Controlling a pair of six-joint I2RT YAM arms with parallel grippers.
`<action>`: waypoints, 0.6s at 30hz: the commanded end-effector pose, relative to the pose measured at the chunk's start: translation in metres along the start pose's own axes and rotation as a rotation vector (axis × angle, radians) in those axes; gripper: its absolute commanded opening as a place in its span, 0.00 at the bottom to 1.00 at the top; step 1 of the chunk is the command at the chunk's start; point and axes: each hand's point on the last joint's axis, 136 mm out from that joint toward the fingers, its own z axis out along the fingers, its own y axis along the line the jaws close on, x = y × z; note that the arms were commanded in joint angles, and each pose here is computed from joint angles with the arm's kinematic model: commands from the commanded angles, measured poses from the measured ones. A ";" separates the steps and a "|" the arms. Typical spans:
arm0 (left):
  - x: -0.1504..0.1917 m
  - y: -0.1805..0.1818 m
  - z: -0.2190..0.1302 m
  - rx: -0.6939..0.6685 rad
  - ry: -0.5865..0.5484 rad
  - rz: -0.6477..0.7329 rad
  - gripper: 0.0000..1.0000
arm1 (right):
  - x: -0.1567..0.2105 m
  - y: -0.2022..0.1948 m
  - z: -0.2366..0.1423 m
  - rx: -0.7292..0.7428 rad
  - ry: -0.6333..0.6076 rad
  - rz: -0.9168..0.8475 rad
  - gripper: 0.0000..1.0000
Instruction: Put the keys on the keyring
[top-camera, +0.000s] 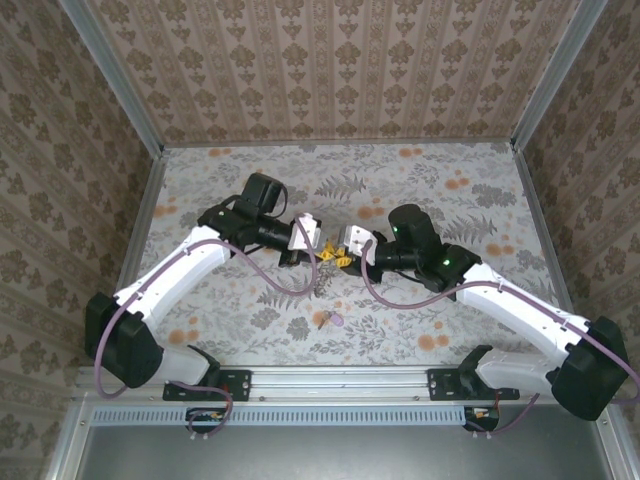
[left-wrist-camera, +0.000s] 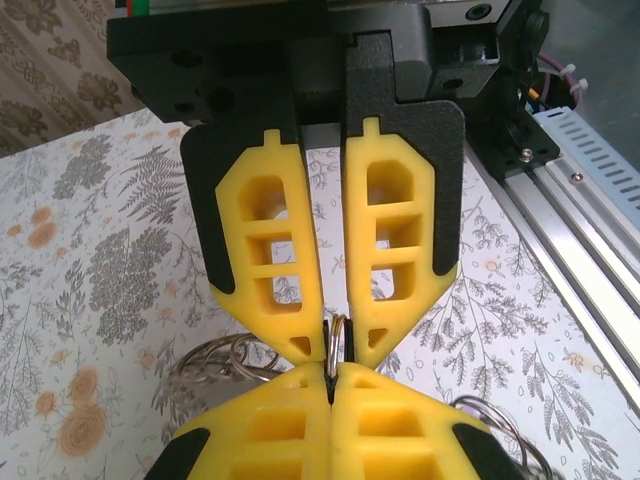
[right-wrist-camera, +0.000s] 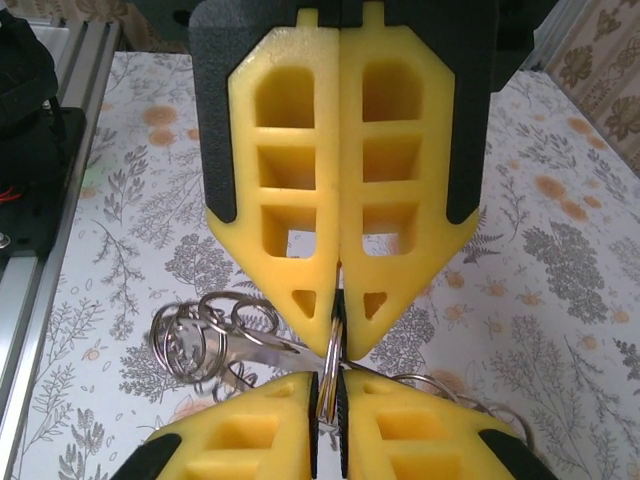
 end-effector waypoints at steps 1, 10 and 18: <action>-0.009 0.003 -0.001 -0.003 0.014 0.009 0.00 | -0.022 -0.010 0.000 0.031 -0.048 -0.001 0.11; -0.012 0.007 -0.004 -0.023 0.028 -0.018 0.04 | -0.020 -0.017 0.008 0.073 -0.107 0.050 0.00; -0.005 0.004 -0.020 -0.087 -0.025 -0.102 0.26 | -0.046 -0.023 0.003 0.083 -0.312 0.152 0.00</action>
